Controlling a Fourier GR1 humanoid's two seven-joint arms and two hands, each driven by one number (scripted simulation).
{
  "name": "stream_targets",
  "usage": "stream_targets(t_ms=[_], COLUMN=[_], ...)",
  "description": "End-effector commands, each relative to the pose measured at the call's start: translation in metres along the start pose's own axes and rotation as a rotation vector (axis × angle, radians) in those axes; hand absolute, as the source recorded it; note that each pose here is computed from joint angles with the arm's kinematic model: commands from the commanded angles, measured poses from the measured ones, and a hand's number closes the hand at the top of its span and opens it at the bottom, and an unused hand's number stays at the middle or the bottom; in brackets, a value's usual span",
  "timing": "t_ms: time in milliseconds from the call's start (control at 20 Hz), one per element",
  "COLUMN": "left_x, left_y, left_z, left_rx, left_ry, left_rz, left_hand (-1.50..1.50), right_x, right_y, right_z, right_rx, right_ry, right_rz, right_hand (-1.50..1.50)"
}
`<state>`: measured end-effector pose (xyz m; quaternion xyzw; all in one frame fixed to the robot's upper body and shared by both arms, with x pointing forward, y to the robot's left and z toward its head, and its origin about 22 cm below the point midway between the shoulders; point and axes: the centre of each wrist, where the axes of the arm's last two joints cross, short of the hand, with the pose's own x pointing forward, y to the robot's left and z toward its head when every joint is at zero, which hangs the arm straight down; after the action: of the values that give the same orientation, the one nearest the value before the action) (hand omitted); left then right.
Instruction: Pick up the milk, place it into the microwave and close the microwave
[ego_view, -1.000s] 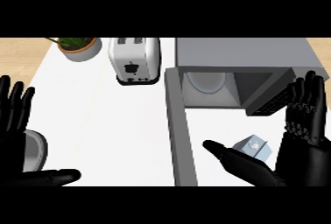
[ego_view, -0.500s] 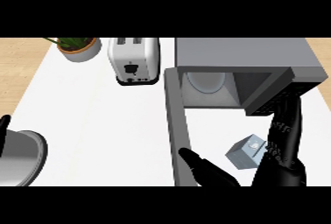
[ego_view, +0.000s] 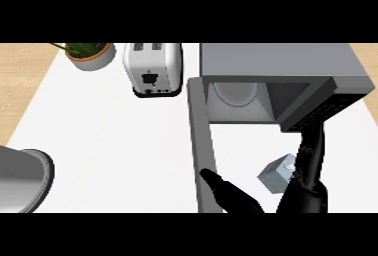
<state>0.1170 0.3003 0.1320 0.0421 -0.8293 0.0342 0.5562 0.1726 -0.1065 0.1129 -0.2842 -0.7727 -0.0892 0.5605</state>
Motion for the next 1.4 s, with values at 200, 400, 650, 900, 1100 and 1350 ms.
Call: stream_targets(t_ms=[200,400,650,900,1100,1350], left_x=[0.0,-0.007,0.014,0.007,0.007,0.013], left_y=[0.003,0.03,0.029,0.023,0.022,0.037], left_z=[0.021,0.011,0.03,0.031,0.037,0.036], left_rx=[0.005,0.0,-0.015,-0.019,0.014,0.022], left_ry=[-0.001,-0.008,0.01,-0.002,0.006,0.007], left_rz=[-0.002,0.01,0.016,-0.012,0.004,-0.006], left_hand=[-1.5,-1.5,-1.5,-1.5,-1.5,-1.5], right_x=[-0.04,-0.065,-0.095,-0.115,-0.133,-0.155], right_y=[0.0,-0.012,-0.021,-0.047,-0.041,-0.046], right_z=[0.002,-0.005,0.009,0.022,0.037,0.038], right_rx=[-0.081,-0.114,-0.172,-0.19,-0.172,-0.143], right_ry=[0.076,0.134,0.153,0.205,0.216,0.219], right_rz=[0.02,0.037,0.059,0.099,0.093,0.046], right_hand=[-1.5,-1.5,-1.5,-1.5,-1.5,-1.5])
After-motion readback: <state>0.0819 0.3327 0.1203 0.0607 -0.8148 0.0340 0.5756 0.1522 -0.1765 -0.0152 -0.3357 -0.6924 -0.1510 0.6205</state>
